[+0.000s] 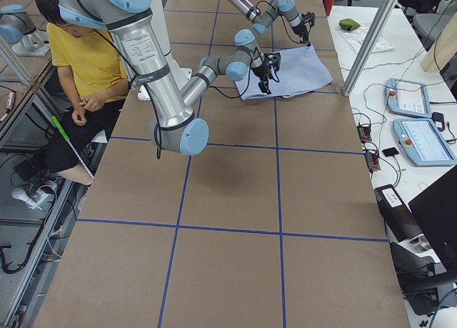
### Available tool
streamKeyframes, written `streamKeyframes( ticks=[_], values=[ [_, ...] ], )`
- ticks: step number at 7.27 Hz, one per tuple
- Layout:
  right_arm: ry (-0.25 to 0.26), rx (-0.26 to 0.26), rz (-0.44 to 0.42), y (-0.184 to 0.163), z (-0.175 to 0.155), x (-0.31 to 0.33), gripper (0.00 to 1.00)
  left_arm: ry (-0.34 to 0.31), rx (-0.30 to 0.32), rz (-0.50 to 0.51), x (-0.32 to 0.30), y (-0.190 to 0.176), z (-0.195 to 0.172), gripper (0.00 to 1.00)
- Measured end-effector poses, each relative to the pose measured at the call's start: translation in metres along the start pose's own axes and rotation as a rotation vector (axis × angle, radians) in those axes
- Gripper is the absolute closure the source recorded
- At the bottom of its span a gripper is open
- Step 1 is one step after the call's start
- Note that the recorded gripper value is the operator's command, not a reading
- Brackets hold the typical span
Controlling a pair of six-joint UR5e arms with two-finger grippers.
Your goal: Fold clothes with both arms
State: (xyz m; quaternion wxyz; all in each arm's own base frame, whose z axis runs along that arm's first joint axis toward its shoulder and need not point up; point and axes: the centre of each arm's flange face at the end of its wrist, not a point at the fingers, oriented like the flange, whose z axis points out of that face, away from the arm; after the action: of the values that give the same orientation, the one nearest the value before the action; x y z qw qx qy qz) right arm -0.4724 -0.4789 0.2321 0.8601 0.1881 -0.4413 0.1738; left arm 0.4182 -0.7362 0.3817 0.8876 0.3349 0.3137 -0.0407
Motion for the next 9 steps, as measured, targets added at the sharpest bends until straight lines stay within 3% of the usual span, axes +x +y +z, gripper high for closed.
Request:
streamKeyframes(
  ticks=[1,3,5,7,9],
  values=[
    [-0.012,-0.002,0.007,0.009,-0.003,-0.007,0.0,-0.002,0.002,-0.004,0.015,-0.019,0.003,0.02],
    [-0.026,-0.006,0.019,0.02,-0.006,-0.017,0.0,-0.006,-0.005,0.025,0.014,-0.021,0.006,0.0],
    [-0.013,-0.005,0.053,0.034,-0.006,-0.029,0.0,0.049,-0.015,0.067,0.001,-0.005,-0.008,0.0],
    [0.078,-0.027,0.198,0.062,-0.008,-0.06,0.05,0.112,-0.02,0.076,-0.017,0.019,-0.034,0.0],
    [0.143,-0.062,0.362,0.108,-0.003,-0.079,0.06,0.134,-0.011,0.077,-0.024,0.029,-0.049,0.0]
  ],
)
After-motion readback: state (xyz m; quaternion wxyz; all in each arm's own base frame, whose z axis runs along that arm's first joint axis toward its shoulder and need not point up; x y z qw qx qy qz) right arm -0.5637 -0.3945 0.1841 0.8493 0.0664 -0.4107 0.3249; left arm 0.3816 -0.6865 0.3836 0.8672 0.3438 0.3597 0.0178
